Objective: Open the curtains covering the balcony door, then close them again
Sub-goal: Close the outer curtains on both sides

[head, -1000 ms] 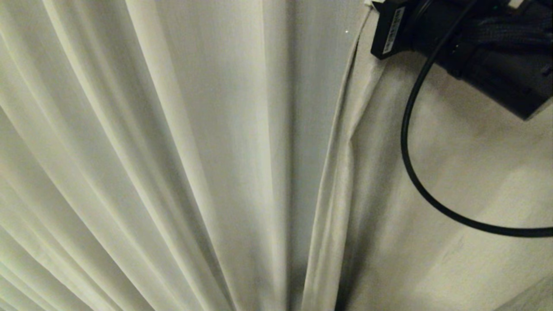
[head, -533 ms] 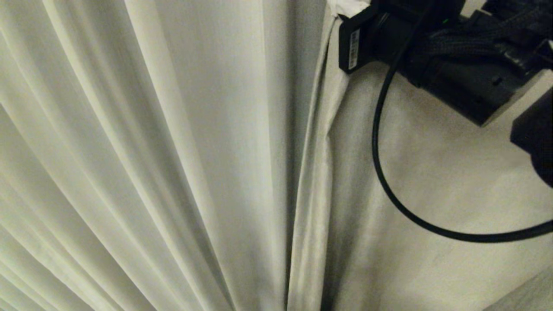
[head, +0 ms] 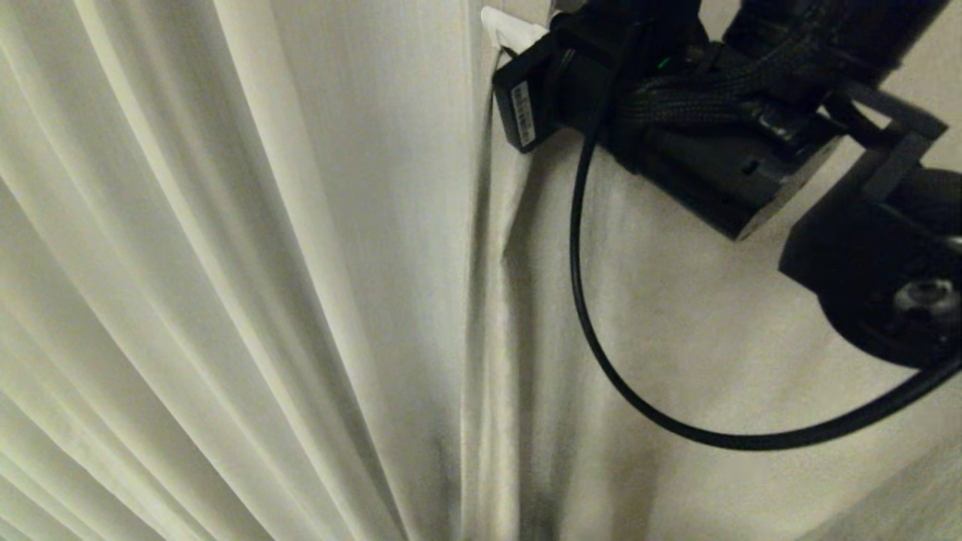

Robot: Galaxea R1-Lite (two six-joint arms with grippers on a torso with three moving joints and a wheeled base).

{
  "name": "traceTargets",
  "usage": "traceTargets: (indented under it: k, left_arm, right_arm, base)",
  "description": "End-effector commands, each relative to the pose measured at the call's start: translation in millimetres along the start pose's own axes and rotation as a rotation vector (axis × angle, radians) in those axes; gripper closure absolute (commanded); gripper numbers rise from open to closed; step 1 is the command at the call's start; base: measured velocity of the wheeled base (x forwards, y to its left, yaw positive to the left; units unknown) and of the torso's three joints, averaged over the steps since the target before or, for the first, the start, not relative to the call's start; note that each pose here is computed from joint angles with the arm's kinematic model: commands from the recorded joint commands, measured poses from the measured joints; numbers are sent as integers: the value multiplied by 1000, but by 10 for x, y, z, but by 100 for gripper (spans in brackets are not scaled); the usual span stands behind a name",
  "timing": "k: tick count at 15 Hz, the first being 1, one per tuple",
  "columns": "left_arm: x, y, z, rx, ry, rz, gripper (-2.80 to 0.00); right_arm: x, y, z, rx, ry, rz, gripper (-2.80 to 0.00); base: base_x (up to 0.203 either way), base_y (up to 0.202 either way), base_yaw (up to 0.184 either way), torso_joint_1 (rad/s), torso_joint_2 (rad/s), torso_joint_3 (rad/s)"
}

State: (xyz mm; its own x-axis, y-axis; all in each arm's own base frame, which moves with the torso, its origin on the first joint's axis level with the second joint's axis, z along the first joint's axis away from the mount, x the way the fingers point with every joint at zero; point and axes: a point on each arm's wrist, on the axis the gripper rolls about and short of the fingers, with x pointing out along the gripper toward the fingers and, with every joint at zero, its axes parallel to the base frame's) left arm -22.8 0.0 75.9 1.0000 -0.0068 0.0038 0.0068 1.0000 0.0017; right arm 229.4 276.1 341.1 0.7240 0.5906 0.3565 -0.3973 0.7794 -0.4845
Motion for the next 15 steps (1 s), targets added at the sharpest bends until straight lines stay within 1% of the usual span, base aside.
traceTargets:
  k: [1,5,7,10,12,14,15]
  left_arm:
    - [0,0,0,0,-1,1,0]
    - [0,0,0,0,-1,1,0]
    - [0,0,0,0,-1,1,0]
    - [0,0,0,0,-1,1,0]
    - [0,0,0,0,-1,1,0]
    - [0,0,0,0,-1,1,0]
    - [0,0,0,0,-1,1,0]
  right_arm:
    - [37,49,28,2,-16,1,0]
    - [10,-1,84,6,-28,-6,0]
    - [-30,-62,127,9,-33,-15,0]
    - [-83,-248,115,1,-21,-53,0]
    - [-166,-407,76,-15,7,-76,0]
    - [-267,-562,28,-10,33,-103,0]
    - [-317,-619,20,-6,40,-114,-280]
  base:
    - [0,0,0,0,0,0]
    - [0,0,0,0,0,0]
    - [0,0,0,0,0,0]
    - [0,0,0,0,0,0]
    - [0,0,0,0,0,0]
    - [0,0,0,0,0,0]
    - [0,0,0,0,0,0]
